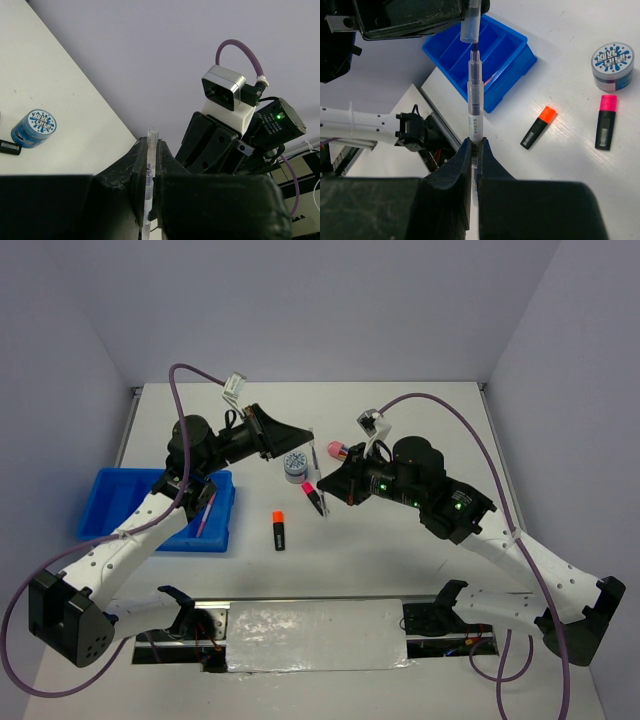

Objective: Sort the stationery into containers
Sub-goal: Close the pen cap on the pen.

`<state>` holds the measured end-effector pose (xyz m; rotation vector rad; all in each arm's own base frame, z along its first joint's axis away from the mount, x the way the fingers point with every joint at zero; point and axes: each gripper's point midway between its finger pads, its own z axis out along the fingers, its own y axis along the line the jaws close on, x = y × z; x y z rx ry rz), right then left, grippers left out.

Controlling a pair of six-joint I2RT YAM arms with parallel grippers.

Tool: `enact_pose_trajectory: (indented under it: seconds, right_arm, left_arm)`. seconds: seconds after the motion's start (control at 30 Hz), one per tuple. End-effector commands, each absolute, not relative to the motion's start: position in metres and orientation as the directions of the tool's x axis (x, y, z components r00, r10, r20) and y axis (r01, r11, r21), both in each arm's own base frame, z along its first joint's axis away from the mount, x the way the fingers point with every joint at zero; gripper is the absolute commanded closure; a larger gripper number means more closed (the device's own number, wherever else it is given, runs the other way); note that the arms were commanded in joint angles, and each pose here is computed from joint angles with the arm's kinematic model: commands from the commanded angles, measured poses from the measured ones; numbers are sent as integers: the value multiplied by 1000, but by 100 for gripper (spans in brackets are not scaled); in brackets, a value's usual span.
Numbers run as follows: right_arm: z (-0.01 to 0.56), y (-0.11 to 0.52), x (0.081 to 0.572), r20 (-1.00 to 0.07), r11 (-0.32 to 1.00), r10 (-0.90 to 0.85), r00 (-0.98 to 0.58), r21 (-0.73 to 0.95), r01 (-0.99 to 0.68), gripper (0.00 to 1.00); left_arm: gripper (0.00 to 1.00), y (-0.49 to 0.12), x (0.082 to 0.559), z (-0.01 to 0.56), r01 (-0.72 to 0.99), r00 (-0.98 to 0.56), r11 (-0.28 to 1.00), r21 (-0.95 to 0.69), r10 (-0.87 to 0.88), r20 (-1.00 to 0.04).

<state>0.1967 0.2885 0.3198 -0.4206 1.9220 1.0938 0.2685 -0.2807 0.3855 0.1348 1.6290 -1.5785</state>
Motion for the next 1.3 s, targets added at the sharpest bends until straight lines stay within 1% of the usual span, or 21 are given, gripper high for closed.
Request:
enact_pose_trajectory:
  seconds: [0.0, 0.3, 0.43, 0.53, 0.6, 0.67, 0.7, 0.73, 0.77, 0.8, 0.9, 1.03, 1.13, 1.17, 1.2, 1.23, 1.27]
  right_arm:
    - [354, 286, 201, -844, 540, 173, -507, 512, -668, 100]
    - [381, 292, 209, -859, 521, 200, -471, 501, -691, 100]
    - [381, 296, 219, -854, 534, 221, -472, 511, -674, 100]
    - [392, 293, 233, -865, 552, 274, -420, 500, -668, 100]
    - [413, 285, 247, -876, 568, 327, -355, 483, -667, 100]
    - [439, 280, 254, -876, 545, 374, -303, 472, -693, 100]
    - [445, 275, 265, -874, 557, 392, -287, 473, -682, 100]
    - [450, 275, 268, -874, 546, 394, -284, 471, -693, 100]
    - [467, 273, 269, -873, 536, 413, -259, 463, -706, 100]
    - [469, 273, 278, -874, 542, 415, -253, 461, -702, 100]
    - [492, 278, 280, -865, 499, 448, -226, 452, -739, 100]
    - [500, 292, 283, -866, 449, 441, -235, 439, -778, 100]
    - [497, 305, 269, -892, 380, 383, -242, 391, -838, 100]
    - [494, 305, 262, -898, 367, 366, -243, 379, -849, 100]
    - [495, 303, 259, -903, 369, 359, -237, 371, -852, 100]
    - [470, 307, 258, -907, 378, 322, -273, 387, -841, 100]
    - [470, 302, 253, -907, 378, 325, -269, 385, -842, 100]
  left_arm:
    - [100, -278, 260, 409, 677, -583, 173, -715, -466, -665]
    - [100, -277, 258, 401, 670, -590, 184, -719, -456, -666]
    - [100, -278, 255, 405, 678, -594, 161, -718, -455, -663]
    - [100, -278, 254, 405, 672, -602, 157, -724, -455, -657]
    - [100, -278, 253, 397, 659, -616, 168, -733, -438, -655]
    - [100, -280, 250, 390, 654, -632, 171, -737, -411, -657]
    - [100, -280, 249, 386, 651, -639, 172, -739, -402, -656]
    - [100, -281, 247, 379, 643, -651, 174, -746, -388, -652]
    - [100, -281, 245, 375, 649, -650, 179, -739, -375, -661]
    - [100, -281, 243, 371, 649, -653, 185, -738, -362, -665]
    - [100, -282, 235, 353, 637, -673, 202, -744, -326, -665]
    - [100, -285, 228, 350, 650, -673, 193, -735, -302, -675]
    - [100, -283, 232, 360, 653, -657, 218, -725, -313, -686]
    - [98, -282, 234, 357, 643, -659, 250, -724, -303, -689]
    - [94, -281, 236, 372, 663, -633, 252, -705, -315, -708]
    - [85, -280, 238, 377, 670, -621, 259, -696, -318, -716]
    - [78, -280, 240, 380, 678, -610, 266, -686, -318, -726]
